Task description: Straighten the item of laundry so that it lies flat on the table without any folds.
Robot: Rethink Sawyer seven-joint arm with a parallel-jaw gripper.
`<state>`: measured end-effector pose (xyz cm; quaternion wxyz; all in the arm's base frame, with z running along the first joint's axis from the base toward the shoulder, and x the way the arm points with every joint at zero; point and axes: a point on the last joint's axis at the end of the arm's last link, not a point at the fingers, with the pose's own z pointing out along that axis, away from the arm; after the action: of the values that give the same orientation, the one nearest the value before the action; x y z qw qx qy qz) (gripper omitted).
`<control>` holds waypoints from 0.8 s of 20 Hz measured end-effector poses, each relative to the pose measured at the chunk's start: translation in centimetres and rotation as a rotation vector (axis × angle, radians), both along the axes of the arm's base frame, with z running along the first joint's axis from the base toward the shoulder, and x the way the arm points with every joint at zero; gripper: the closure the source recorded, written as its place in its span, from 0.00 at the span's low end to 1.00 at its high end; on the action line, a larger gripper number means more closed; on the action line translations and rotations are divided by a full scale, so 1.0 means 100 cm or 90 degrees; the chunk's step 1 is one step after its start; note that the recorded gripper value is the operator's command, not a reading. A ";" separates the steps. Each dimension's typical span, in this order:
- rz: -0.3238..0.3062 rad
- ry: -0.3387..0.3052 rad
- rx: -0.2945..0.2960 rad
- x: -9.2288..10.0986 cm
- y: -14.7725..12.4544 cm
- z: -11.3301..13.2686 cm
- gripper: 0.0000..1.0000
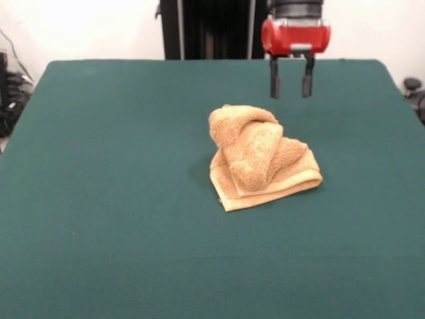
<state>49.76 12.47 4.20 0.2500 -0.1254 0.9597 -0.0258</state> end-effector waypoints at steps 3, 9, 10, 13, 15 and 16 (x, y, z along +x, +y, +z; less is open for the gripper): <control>-0.006 -0.029 -0.023 0.006 -0.012 0.016 0.00; -0.016 -0.049 -0.038 0.013 -0.033 0.022 0.00; -0.013 -0.049 -0.038 0.014 -0.037 0.020 0.00; 0.004 -0.054 -0.030 0.022 -0.055 0.012 0.00; 0.015 -0.057 -0.022 0.028 -0.068 0.004 0.00; 0.020 -0.058 -0.018 0.031 -0.075 -0.001 0.00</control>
<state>52.91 4.99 4.08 0.2924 -0.1426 0.9447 -0.0409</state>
